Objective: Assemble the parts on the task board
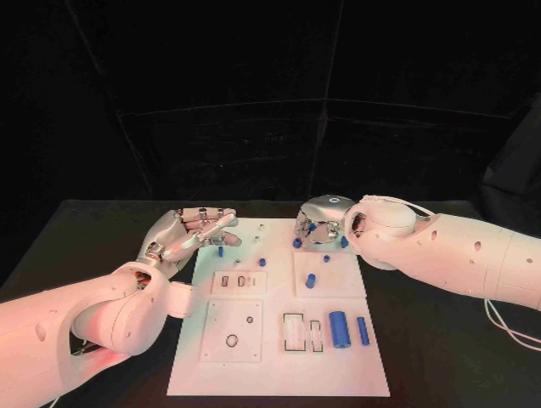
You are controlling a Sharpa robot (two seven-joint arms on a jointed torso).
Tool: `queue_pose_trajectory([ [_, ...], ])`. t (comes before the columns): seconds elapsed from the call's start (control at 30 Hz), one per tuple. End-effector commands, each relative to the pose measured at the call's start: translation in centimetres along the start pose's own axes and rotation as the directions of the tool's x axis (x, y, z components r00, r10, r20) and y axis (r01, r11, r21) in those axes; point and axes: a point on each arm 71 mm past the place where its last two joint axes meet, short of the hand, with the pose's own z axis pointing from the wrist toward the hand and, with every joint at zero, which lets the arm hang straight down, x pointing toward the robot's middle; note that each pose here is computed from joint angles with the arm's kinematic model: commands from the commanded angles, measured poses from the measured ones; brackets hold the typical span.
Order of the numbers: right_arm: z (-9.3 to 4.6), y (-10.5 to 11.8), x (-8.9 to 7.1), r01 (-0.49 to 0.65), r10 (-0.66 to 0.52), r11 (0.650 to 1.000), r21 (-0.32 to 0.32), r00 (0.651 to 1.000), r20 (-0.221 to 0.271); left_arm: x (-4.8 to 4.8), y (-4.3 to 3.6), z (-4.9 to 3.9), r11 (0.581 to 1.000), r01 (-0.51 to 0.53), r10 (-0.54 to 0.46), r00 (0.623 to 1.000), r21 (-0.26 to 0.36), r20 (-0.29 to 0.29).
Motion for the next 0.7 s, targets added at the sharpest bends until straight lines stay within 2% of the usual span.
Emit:
queue_pose_trajectory([
  [0.03,0.10,0.15,-0.05,0.011,-0.011,1.000,-0.006,1.000,-0.016,0.20,-0.10,0.09,1.000,0.005,-0.005,1.000,0.005,-0.022],
  [0.37,0.26,0.39,-0.11,0.005,-0.005,1.000,-0.020,1.000,-0.005,0.23,0.00,0.20,1.000,0.007,-0.007,1.000,0.000,-0.025],
  [0.7,0.42,0.51,0.02,0.000,-0.001,1.000,-0.024,1.000,-0.022,0.22,0.07,0.26,1.000,0.008,-0.008,1.000,-0.005,-0.027],
])
